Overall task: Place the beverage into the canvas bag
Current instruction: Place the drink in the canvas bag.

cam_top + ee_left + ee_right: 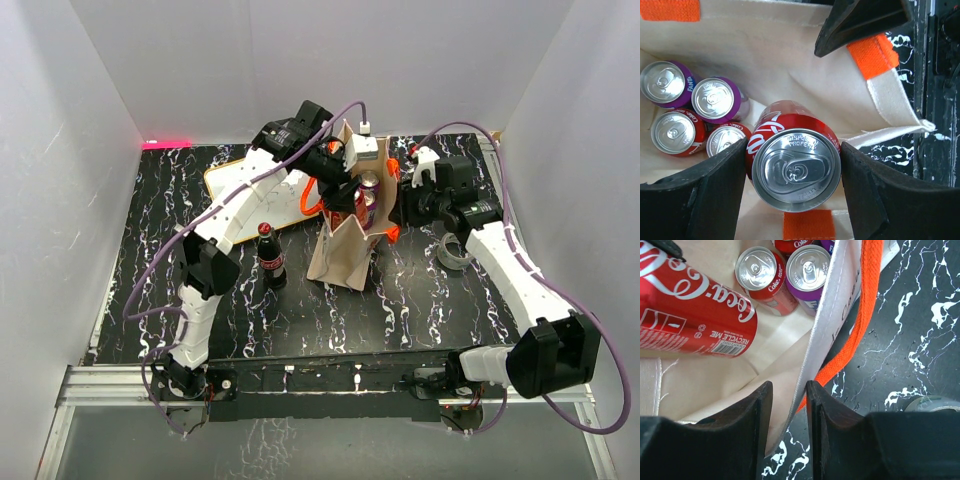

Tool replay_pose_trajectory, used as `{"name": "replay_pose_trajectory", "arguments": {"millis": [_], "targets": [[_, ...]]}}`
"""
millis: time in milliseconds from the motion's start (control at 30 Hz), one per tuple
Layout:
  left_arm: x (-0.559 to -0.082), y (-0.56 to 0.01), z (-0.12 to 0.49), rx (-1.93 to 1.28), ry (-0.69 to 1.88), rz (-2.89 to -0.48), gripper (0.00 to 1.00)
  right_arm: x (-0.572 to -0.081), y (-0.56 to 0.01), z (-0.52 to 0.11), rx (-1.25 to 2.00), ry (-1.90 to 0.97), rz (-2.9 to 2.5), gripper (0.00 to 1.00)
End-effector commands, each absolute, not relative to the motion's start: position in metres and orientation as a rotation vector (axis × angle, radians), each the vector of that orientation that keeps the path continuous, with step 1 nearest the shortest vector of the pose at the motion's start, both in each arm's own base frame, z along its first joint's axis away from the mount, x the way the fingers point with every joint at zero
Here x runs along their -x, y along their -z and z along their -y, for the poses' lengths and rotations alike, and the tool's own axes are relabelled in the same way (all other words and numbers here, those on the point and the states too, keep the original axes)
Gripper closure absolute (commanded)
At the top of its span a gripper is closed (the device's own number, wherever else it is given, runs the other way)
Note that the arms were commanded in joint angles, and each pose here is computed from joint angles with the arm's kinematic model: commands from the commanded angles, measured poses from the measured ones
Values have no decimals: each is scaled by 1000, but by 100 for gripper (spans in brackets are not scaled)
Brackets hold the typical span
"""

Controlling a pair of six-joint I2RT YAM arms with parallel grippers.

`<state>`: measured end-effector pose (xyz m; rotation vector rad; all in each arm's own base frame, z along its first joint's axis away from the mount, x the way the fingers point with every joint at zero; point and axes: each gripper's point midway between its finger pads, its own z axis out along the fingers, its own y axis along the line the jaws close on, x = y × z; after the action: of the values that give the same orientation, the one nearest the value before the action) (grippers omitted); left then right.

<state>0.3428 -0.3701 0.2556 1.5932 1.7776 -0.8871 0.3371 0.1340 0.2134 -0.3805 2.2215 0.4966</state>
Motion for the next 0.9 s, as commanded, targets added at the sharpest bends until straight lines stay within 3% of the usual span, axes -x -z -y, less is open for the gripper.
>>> {"name": "replay_pose_trajectory", "arguments": {"millis": [0,867], "targets": [[-329,-277,375,-1678,932,-1613,100,-334,-222,-137,435,-502,-2146,65],[-357,-193,409,-1809,857,-1589,100,-346,-213,-134,541,-442,-2102,63]]}}
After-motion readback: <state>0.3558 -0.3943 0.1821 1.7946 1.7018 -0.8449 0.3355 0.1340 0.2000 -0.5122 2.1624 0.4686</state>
